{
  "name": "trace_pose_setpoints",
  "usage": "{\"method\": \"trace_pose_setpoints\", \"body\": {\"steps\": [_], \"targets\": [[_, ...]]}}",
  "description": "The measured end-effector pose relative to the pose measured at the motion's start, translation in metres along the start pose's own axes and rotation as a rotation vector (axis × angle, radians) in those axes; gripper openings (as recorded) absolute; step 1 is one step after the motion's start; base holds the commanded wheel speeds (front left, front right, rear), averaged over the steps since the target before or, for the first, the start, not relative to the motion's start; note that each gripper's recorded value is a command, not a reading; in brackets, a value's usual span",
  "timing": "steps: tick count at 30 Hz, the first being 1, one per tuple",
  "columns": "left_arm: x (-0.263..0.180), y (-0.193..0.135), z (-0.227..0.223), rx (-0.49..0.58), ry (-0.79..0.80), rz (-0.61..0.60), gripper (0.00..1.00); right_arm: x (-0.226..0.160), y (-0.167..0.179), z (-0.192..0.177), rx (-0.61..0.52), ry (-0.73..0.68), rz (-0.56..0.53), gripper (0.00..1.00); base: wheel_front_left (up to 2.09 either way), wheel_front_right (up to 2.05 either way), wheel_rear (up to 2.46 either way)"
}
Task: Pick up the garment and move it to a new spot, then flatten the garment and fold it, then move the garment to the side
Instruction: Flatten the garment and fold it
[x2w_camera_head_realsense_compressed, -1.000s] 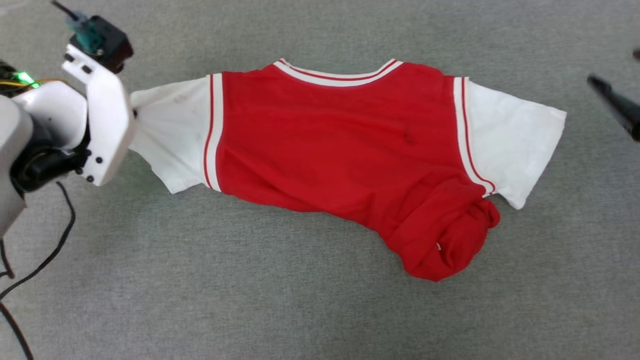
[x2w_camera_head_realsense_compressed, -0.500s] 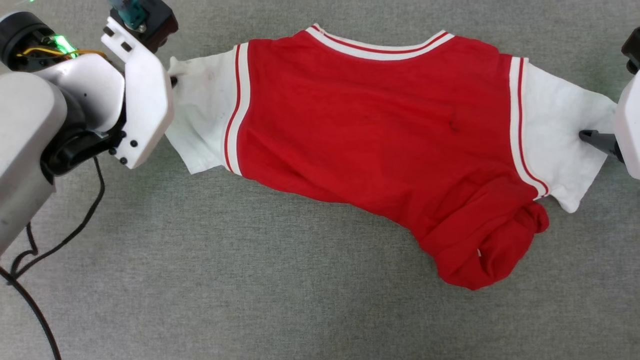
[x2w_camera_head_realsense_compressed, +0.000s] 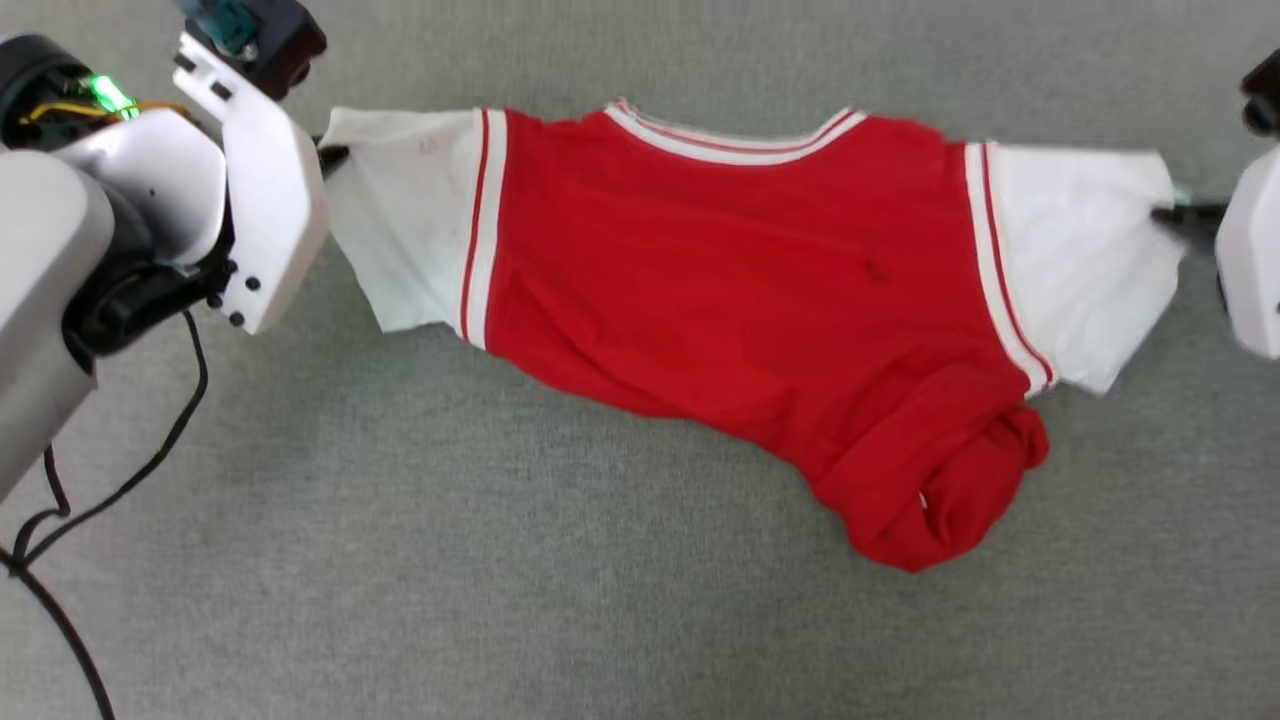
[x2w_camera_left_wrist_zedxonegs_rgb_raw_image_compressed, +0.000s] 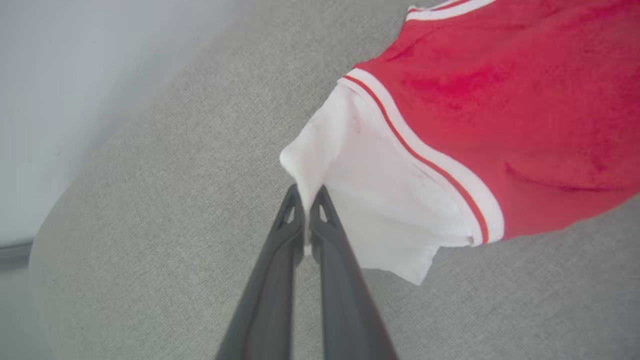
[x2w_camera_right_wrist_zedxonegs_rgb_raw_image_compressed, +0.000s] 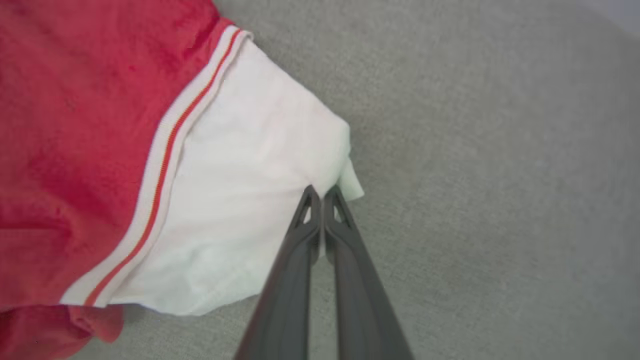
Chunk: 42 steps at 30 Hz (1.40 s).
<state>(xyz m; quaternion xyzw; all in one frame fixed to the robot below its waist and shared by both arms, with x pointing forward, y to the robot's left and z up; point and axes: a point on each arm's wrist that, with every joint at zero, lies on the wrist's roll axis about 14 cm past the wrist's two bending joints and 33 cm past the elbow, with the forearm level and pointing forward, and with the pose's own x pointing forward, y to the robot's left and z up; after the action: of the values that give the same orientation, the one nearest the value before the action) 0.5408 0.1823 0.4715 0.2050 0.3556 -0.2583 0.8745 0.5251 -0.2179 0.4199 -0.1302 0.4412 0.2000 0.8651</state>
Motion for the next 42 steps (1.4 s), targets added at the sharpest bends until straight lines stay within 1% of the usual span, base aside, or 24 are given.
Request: {"method": "trace_pose_setpoints", "body": {"steps": [2, 6, 10, 15, 20, 24, 28, 35, 39, 42], "targets": [[-0.013, -0.002, 0.014, 0.011, -0.052, 0.003, 0.00, -0.019, -0.002, 0.023, -0.021, -0.099, -0.013, 0.00, 0.00, 0.00, 0.00], [-0.038, -0.010, 0.043, 0.057, -0.154, 0.008, 0.00, -0.059, -0.003, 0.050, -0.055, -0.236, -0.034, 0.00, 0.00, 0.00, 0.00], [-0.064, -0.013, 0.074, 0.107, -0.255, 0.032, 0.00, -0.106, -0.007, 0.094, -0.100, -0.424, -0.071, 0.00, 0.00, 0.00, 0.00], [-0.093, -0.007, 0.119, 0.149, -0.381, 0.079, 0.00, -0.154, -0.008, 0.141, -0.153, -0.612, -0.108, 0.00, 0.00, 0.00, 0.00], [-0.112, 0.008, 0.164, 0.172, -0.499, 0.138, 0.00, -0.186, -0.020, 0.187, -0.215, -0.750, -0.187, 0.00, 0.00, 0.00, 0.00], [-0.116, 0.024, 0.196, 0.169, -0.572, 0.180, 0.00, -0.198, -0.029, 0.223, -0.256, -0.839, -0.248, 0.00, 0.00, 0.00, 0.00], [-0.116, 0.043, 0.223, 0.156, -0.628, 0.222, 0.00, -0.203, -0.042, 0.253, -0.301, -0.898, -0.326, 0.00, 0.00, 0.00, 0.00], [-0.112, 0.077, 0.261, 0.125, -0.740, 0.287, 0.00, -0.209, -0.063, 0.304, -0.344, -1.014, -0.443, 0.00, 0.00, 0.00, 0.00], [-0.116, 0.092, 0.279, 0.109, -0.799, 0.315, 0.00, -0.209, -0.063, 0.326, -0.374, -1.060, -0.471, 0.00, 0.00, 0.00, 0.00], [-0.123, 0.101, 0.289, 0.108, -0.833, 0.343, 0.00, -0.218, -0.061, 0.342, -0.390, -1.107, -0.491, 0.00, 0.00, 0.00, 0.00]]}}
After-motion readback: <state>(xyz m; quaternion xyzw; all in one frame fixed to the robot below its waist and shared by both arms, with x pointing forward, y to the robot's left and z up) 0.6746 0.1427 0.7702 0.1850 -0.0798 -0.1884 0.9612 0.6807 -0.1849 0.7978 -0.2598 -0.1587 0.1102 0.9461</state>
